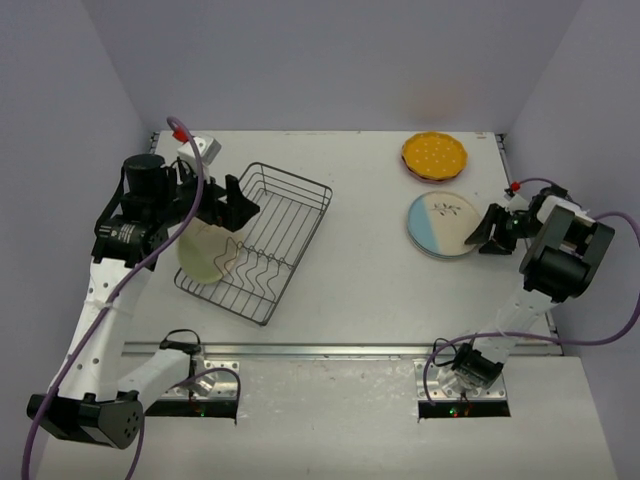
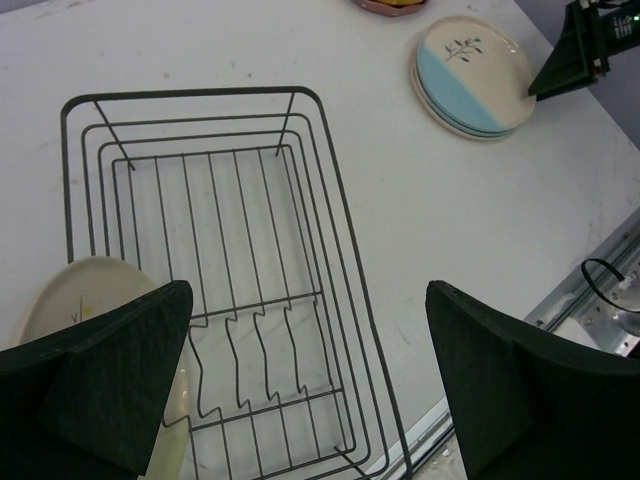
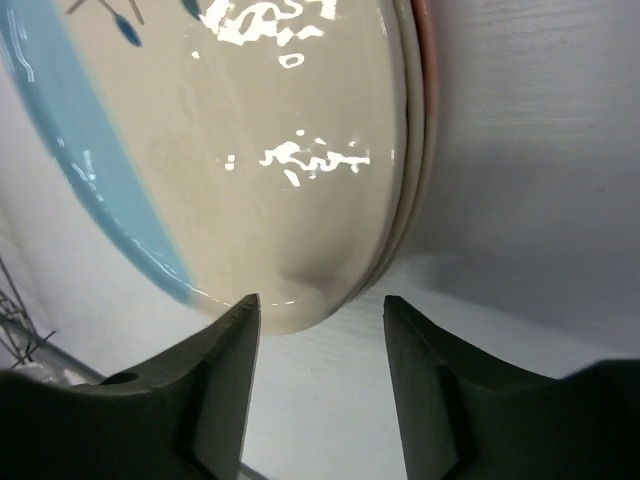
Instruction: Unload the plates from the dish rack
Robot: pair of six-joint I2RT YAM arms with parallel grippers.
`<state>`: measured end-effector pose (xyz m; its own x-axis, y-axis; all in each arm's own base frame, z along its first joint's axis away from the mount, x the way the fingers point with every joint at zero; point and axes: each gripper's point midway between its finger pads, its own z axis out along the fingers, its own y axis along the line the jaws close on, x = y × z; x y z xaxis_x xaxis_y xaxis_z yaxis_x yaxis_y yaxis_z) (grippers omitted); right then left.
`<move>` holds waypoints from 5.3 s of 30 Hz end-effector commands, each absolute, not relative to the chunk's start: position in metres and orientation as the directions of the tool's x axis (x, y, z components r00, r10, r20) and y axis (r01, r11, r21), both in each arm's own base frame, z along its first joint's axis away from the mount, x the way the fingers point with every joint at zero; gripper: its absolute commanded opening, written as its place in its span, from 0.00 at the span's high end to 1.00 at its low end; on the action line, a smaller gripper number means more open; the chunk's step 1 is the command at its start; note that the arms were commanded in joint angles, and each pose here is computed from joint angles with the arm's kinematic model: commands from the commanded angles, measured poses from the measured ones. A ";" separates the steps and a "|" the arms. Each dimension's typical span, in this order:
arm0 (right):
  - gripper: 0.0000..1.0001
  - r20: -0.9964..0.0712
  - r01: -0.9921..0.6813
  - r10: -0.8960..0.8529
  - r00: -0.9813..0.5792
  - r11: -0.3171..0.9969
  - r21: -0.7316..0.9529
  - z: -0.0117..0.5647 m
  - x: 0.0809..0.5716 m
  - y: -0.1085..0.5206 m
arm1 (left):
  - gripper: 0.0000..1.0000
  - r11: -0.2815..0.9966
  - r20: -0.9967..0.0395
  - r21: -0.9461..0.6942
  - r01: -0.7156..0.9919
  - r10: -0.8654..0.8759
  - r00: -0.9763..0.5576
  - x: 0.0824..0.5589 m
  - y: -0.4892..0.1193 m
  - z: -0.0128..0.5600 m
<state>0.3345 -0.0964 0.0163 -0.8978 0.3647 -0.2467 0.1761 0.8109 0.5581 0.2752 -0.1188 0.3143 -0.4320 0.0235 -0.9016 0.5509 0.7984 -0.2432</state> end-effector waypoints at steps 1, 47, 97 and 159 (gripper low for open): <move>0.33 -0.383 0.081 0.215 -0.898 0.938 0.336 0.032 0.347 -0.121 | 0.00 0.876 -0.934 -0.139 0.461 0.039 -0.356 0.284 -0.096 0.333; 0.01 -0.919 -0.684 -0.012 -0.394 0.672 0.285 0.259 0.303 0.041 | 0.87 0.969 -0.600 -0.119 0.215 0.102 -0.794 0.314 -0.019 0.166; 0.61 -0.806 -0.843 -0.248 -0.537 0.133 0.521 0.250 0.233 0.320 | 1.00 0.282 -0.862 -0.446 0.850 0.120 -0.492 0.201 -0.190 0.322; 1.00 -0.268 0.023 0.574 -0.774 0.448 0.894 0.096 0.371 -0.081 | 0.00 0.672 -0.857 -0.340 0.658 0.065 -0.510 0.265 -0.151 0.309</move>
<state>0.3617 -0.0916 0.0682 -0.7809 0.5746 -0.2451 0.1128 0.5156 0.8494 0.2624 -0.1510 0.2950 -0.5578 0.0774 -0.8264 0.6361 0.6794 -0.3657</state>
